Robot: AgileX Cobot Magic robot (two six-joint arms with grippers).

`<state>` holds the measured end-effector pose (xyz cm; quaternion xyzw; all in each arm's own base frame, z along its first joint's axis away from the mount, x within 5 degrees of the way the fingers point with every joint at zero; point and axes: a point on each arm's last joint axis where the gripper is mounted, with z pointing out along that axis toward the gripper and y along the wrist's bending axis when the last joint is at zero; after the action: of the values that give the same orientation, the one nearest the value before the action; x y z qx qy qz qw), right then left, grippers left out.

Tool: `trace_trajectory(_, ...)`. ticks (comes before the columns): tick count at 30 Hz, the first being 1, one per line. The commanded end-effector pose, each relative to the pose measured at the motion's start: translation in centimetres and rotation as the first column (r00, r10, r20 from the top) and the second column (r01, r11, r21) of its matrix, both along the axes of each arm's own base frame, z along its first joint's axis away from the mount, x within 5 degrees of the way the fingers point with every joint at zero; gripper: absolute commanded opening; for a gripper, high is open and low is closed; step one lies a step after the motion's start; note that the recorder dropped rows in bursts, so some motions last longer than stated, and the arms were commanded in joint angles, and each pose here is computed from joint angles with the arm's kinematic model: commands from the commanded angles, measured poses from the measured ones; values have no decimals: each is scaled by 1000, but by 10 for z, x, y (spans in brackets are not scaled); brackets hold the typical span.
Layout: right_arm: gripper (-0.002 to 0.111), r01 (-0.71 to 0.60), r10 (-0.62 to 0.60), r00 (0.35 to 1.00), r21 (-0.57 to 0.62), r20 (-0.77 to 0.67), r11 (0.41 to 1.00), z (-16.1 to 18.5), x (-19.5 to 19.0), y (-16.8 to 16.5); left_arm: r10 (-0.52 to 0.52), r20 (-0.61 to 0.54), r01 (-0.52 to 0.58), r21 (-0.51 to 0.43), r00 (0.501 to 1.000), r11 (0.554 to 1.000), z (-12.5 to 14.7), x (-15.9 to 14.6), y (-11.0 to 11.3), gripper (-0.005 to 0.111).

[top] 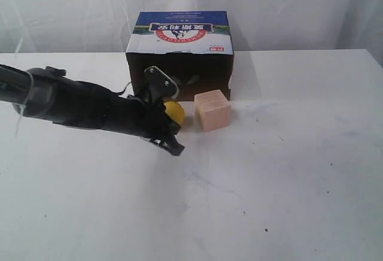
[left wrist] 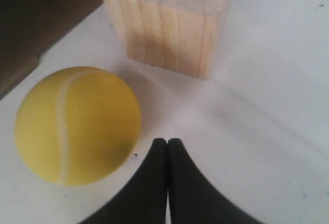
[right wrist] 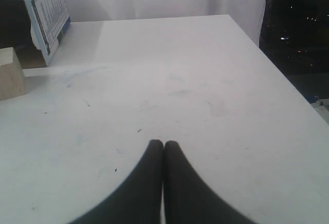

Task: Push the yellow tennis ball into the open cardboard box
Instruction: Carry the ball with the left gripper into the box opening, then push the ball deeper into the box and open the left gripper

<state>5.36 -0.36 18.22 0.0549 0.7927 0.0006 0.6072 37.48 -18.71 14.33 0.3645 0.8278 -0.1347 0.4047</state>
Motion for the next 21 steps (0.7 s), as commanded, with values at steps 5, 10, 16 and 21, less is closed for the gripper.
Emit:
trace_trajectory(5,0,0,0,1000,1,11,1000,0,0,0,-29,109,56,-254,994,966,76,-6,22,0)
trace_trajectory(10,0,0,0,1000,1,11,1000,0,0,0,86,144,-71,-109,986,992,70,-8,70,0)
trace_trajectory(16,0,0,0,1000,1,11,1000,0,0,0,156,80,-143,-153,985,978,61,-20,105,0)
trace_trajectory(21,0,0,0,1000,1,11,1000,0,0,0,87,108,-72,-140,990,987,57,-24,105,0)
